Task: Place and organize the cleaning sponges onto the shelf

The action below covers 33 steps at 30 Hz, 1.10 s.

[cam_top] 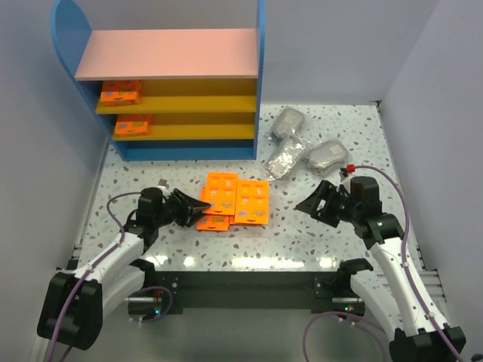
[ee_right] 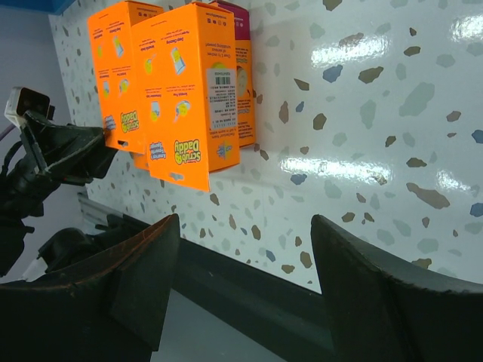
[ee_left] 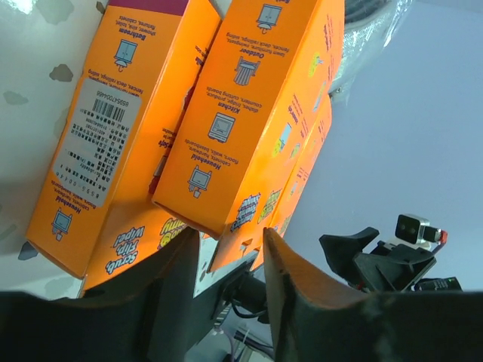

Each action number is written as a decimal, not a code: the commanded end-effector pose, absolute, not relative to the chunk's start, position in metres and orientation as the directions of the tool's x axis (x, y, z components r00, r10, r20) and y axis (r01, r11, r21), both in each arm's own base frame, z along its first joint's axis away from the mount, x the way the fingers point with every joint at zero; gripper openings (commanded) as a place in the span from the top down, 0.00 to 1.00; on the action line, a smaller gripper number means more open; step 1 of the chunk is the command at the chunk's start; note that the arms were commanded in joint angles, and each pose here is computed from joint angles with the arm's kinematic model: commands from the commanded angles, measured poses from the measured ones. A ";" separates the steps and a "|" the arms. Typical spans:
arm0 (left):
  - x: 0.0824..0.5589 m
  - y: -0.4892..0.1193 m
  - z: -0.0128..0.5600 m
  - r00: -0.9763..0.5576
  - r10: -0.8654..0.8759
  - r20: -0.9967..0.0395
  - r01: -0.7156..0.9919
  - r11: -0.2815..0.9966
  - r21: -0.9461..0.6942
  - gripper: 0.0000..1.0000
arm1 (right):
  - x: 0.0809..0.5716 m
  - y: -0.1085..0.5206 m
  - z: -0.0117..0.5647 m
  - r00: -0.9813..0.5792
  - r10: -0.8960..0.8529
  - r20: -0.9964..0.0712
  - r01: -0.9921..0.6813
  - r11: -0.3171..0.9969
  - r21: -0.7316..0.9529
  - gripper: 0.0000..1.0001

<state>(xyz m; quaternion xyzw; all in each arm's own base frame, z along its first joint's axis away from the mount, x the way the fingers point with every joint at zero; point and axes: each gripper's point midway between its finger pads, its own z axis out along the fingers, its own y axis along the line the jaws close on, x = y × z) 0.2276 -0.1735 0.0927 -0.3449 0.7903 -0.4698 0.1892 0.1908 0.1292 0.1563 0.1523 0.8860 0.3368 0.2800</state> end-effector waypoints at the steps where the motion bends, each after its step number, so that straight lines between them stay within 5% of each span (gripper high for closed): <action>1: 0.235 -0.177 0.097 -0.686 -0.727 0.002 -0.324 0.303 -0.896 0.62 | 0.194 0.133 0.162 -0.795 0.450 -0.407 0.048 0.715 0.698 0.26; 11: 0.230 -0.173 0.103 -0.679 -0.734 -0.033 -0.291 0.310 -0.905 1.00 | 0.195 0.134 0.163 -0.796 0.451 -0.404 0.051 0.714 0.698 0.27; 23: 0.260 -0.171 0.227 -0.619 -0.751 -0.230 -0.010 0.300 -0.954 1.00 | 0.194 0.134 0.167 -0.798 0.441 -0.411 0.038 0.717 0.696 0.28; 33: 0.290 -0.133 0.268 -0.568 -0.785 -0.246 0.087 0.240 -0.967 1.00 | 0.191 0.133 0.167 -0.800 0.435 -0.414 0.037 0.724 0.689 0.28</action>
